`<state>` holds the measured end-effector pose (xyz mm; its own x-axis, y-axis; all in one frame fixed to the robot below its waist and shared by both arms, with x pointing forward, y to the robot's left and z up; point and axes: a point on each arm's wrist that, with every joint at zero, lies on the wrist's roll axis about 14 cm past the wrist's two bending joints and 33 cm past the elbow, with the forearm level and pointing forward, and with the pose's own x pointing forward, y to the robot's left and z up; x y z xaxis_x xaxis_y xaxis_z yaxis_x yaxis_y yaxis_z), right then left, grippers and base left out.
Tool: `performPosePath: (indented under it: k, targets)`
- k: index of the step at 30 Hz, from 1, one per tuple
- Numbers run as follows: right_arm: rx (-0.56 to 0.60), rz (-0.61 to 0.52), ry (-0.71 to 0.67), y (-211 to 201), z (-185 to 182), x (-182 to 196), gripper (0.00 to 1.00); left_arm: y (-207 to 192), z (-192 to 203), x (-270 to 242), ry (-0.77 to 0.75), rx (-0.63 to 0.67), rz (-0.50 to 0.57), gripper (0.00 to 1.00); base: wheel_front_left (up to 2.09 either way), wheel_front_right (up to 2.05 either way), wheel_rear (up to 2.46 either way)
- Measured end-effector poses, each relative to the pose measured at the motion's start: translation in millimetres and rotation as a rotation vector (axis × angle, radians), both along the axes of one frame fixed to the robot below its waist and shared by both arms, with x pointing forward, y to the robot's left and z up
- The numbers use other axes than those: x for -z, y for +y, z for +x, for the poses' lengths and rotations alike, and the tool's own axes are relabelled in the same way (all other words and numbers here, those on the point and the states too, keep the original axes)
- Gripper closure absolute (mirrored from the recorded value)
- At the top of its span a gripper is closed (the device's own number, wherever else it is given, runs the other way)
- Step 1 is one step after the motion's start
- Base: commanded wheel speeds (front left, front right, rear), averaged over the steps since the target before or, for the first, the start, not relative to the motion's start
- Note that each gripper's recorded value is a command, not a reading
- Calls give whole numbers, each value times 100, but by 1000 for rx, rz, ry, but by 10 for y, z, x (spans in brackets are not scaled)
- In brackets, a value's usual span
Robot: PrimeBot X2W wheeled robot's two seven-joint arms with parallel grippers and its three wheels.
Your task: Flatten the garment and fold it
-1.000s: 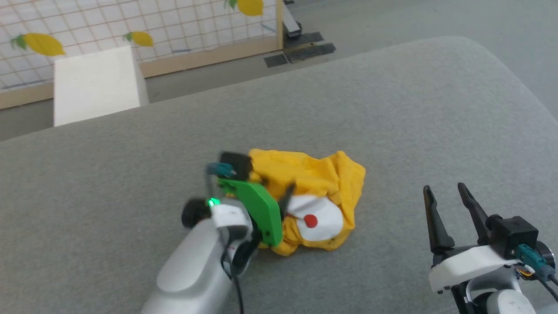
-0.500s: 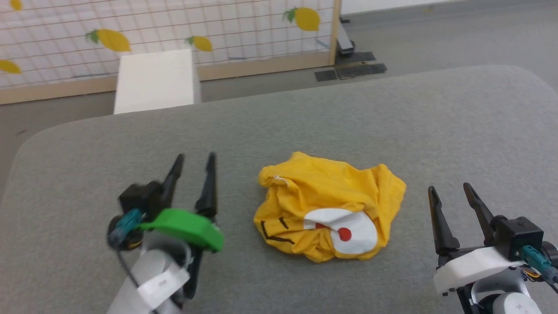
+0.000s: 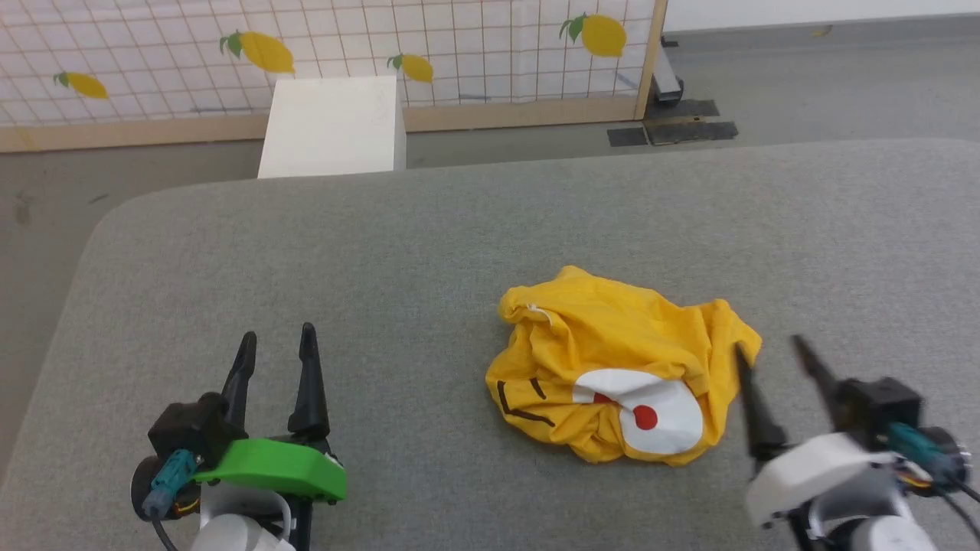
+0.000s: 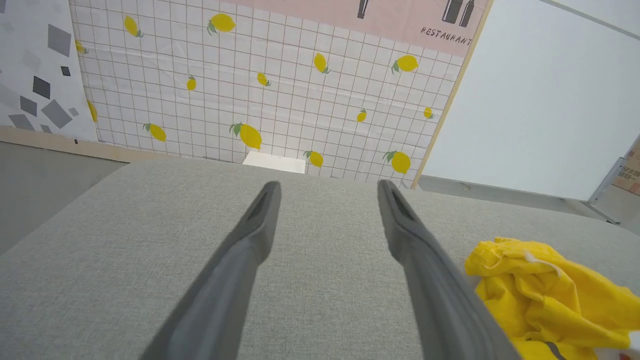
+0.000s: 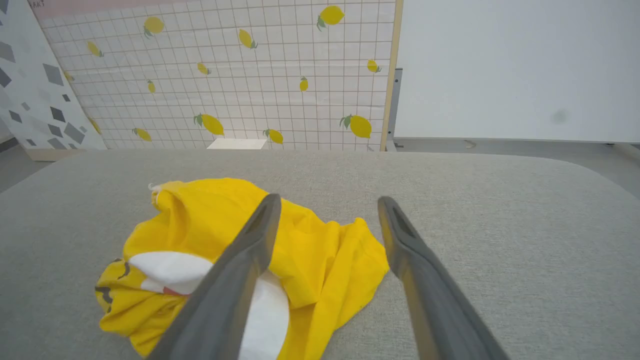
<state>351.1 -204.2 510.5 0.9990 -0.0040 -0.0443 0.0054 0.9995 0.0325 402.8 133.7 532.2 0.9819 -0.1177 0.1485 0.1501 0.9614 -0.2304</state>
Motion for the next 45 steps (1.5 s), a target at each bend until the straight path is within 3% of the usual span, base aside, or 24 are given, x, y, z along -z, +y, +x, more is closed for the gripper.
performPosePath:
  k: [5,14,15,16,17,20,25,28,32,38,41,42,43,45]
  targets:
    - [-122,-1,209,354,147,293,0,34,2,62,14,-13,-9,0,0,0,0]
    - [-241,-100,591,551,283,727,2,71,-8,273,73,-23,-24,0,0,0,0]
    - [-249,-109,621,569,289,761,54,78,-11,295,80,-24,-25,0,0,0,0]
    - [-260,-122,648,585,285,795,71,78,-11,308,83,-23,-25,0,0,0,0]
    - [-272,-131,676,607,275,833,100,78,-11,317,86,-22,-26,0,0,0,0]
    - [-302,-135,699,685,297,845,100,97,-13,337,92,-27,-28,0,0,0,0]
    - [-286,-114,551,676,614,484,100,123,-17,359,99,-34,-30,0,0,0,0]
    - [-211,-89,448,465,853,211,100,129,-16,357,98,-36,-31,0,0,0,0]
    - [-22,-58,355,-132,1159,-76,100,114,11,352,96,-29,-33,0,0,0,0]
    - [224,-33,490,-932,1115,281,100,72,54,366,98,-10,-32,0,0,0,0]
    - [292,-23,562,-1125,1022,507,100,73,56,400,108,-10,-31,0,0,0,0]
    - [298,-10,578,-1124,1006,575,20,78,53,418,113,-12,-30,0,0,0,0]
    - [299,0,574,-1110,1007,605,0,80,52,430,116,-12,-30,0,0,0,0]
    - [299,11,544,-1077,1018,631,0,85,51,452,123,-14,-29,0,0,0,0]
